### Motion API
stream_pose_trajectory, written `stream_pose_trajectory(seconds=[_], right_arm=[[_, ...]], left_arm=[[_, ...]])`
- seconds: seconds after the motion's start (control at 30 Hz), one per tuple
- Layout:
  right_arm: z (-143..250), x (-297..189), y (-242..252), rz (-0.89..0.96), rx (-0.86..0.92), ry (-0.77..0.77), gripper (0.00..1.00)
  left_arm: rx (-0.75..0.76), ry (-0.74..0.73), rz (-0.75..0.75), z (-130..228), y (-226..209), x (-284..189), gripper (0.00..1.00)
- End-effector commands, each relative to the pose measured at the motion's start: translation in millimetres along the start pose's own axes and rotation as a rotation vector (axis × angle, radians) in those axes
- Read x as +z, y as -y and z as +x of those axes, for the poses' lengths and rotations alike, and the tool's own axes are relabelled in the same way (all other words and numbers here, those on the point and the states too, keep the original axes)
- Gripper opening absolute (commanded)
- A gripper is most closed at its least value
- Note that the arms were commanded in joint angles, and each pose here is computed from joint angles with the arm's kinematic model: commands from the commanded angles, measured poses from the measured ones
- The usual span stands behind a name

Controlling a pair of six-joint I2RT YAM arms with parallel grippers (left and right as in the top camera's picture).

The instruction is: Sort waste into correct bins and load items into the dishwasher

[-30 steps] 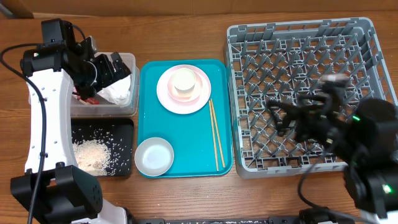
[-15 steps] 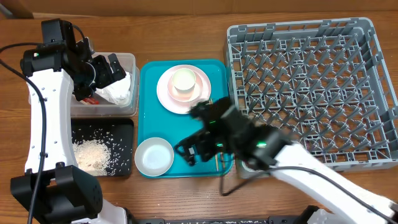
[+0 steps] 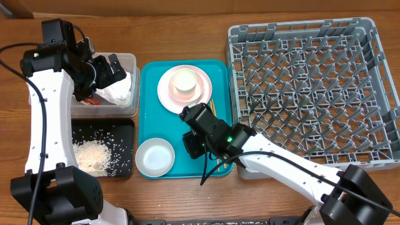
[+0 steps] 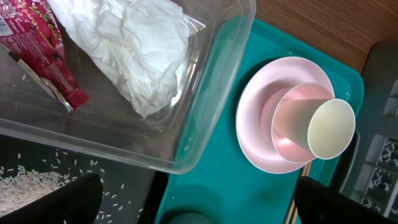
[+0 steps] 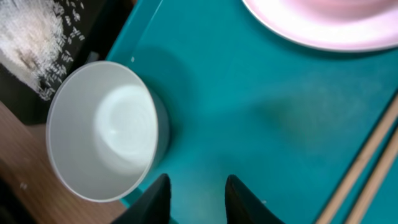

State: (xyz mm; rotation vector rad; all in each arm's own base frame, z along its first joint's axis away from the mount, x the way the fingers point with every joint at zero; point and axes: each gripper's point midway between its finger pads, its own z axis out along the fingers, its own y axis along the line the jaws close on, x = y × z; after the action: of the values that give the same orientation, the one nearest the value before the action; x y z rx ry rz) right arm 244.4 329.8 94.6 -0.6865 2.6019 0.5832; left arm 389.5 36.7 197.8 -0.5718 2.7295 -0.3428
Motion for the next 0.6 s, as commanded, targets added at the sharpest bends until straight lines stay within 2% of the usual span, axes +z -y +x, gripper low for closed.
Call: stream_pose_trajectory(seconds=[0.0, 0.13, 0.37, 0.47, 0.57], right_arm=[[-20, -4, 18, 0.115, 0.010, 0.083, 0.28], [-23, -4, 13, 0.095, 0.015, 0.097, 0.28], [-30, -7, -49, -0.186, -0.040, 0.114, 0.30], [-31, -6, -53, -0.171, -0.054, 0.132, 0.29], [-33, -4, -30, -0.040, -0.040, 0.155, 0.30]], left_arm=[[0.024, 0.025, 0.000, -4, 2, -7, 1.00], [0.024, 0.025, 0.000, -4, 2, -7, 1.00], [0.024, 0.025, 0.000, -4, 2, -7, 1.00], [0.024, 0.025, 0.000, -4, 2, -7, 1.00], [0.024, 0.025, 0.000, -4, 2, -7, 1.00]])
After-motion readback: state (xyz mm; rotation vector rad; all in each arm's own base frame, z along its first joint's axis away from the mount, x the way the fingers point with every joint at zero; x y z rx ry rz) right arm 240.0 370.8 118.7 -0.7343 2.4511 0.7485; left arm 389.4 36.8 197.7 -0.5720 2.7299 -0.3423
